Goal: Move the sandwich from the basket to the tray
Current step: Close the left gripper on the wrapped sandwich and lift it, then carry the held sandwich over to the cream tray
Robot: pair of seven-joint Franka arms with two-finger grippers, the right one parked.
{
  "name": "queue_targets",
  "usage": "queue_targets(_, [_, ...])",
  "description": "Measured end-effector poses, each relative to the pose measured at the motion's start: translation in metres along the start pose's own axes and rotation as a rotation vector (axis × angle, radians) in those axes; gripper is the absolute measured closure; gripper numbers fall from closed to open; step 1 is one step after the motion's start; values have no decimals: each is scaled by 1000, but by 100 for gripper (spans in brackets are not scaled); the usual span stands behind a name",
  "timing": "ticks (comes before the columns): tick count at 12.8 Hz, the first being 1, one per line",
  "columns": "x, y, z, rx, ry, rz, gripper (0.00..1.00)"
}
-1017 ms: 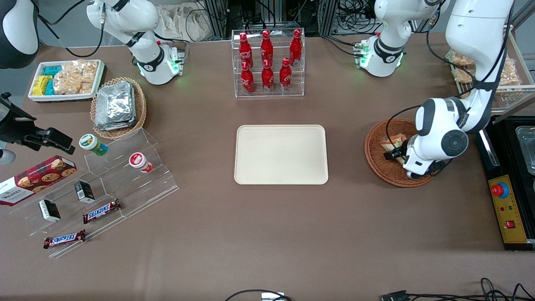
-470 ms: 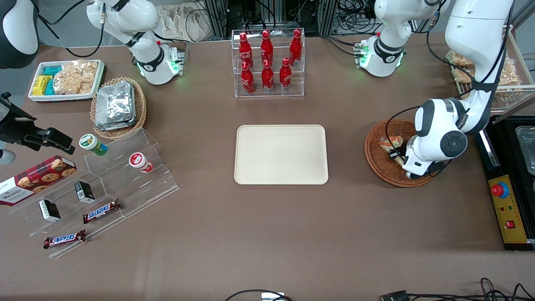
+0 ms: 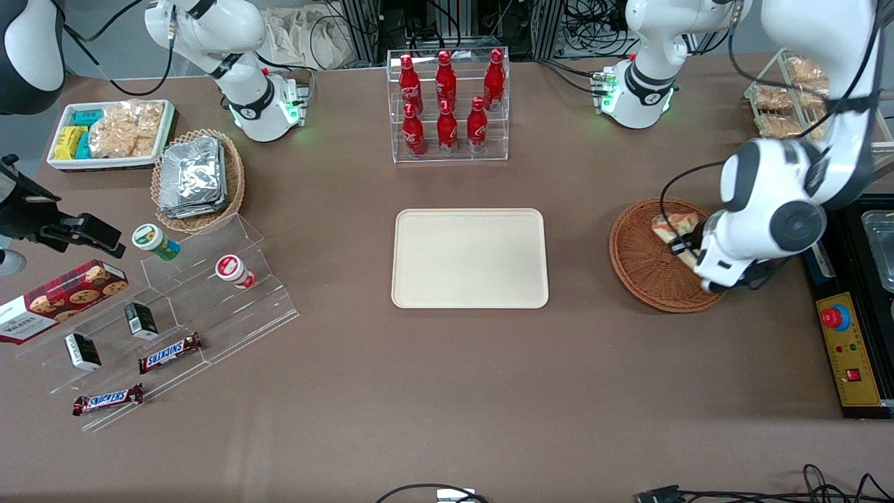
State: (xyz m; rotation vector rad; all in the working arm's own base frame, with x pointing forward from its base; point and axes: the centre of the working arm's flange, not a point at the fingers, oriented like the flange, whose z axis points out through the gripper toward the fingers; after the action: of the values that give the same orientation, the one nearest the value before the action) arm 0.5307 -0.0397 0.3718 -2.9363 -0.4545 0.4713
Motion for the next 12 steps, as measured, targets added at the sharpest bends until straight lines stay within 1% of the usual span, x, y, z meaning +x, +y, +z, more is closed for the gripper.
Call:
queue_targets(1, [-15, -5, -27, 5, 18, 26, 80])
queue_targets(4, [-57, -26, -105, 8, 72, 148, 80])
queue_targets(7, [-80, -39, -166, 3, 112, 243, 80])
queue_targets(9, [-88, -22, -173, 8, 123, 303, 80])
queue_targets(10, [-96, 2, -171, 22, 123, 352, 80])
queue_targets(12, [-121, 65, -159, 65, 113, 477, 80])
